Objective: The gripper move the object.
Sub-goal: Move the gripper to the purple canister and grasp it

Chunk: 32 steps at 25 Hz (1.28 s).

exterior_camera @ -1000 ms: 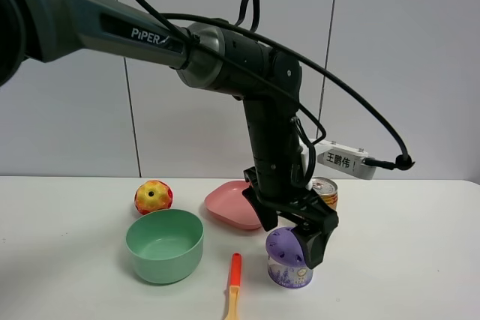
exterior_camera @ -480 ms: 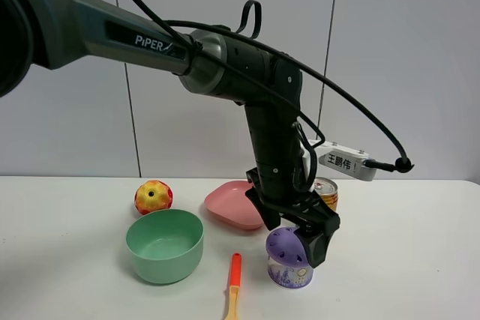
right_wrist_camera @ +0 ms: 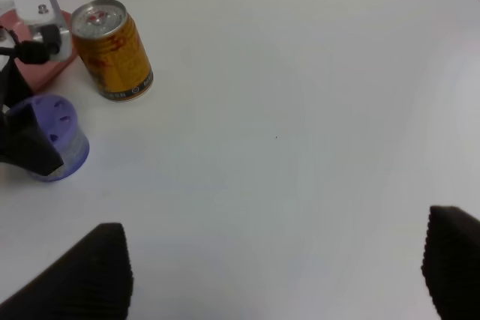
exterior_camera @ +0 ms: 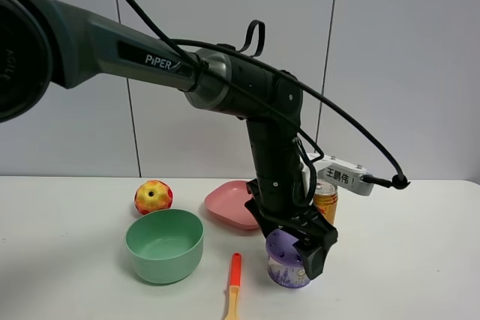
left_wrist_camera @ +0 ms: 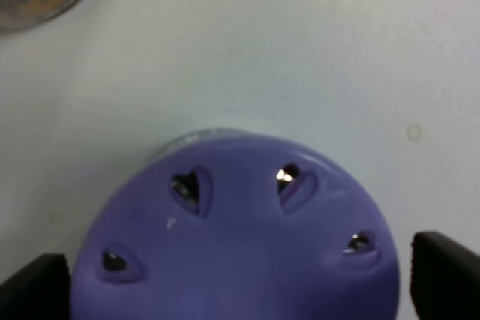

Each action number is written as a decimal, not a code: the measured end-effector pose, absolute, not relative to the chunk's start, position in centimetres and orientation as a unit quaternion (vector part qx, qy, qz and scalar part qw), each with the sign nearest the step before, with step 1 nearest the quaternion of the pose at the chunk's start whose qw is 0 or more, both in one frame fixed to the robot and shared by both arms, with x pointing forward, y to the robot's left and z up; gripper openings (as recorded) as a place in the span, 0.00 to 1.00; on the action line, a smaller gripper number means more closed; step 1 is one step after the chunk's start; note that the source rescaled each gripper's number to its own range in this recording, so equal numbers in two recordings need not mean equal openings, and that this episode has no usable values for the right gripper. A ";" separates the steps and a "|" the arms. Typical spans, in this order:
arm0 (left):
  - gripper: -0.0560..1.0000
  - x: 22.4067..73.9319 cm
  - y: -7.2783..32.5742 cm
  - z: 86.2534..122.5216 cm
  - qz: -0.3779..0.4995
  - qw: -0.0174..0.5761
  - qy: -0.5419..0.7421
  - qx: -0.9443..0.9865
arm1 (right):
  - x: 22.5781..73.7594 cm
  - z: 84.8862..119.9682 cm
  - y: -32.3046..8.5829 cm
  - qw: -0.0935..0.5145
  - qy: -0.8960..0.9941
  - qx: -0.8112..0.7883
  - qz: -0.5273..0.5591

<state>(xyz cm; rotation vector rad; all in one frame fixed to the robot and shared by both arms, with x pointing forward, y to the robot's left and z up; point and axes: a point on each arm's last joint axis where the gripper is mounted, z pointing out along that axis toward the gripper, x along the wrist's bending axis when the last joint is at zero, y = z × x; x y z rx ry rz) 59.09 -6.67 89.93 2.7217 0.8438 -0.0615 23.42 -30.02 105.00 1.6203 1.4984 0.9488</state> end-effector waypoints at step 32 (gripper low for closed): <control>0.05 59.4 -6.7 87.9 -0.010 0.134 0.289 0.948 | 23.4 105.0 -30.0 0.361 0.582 0.629 0.368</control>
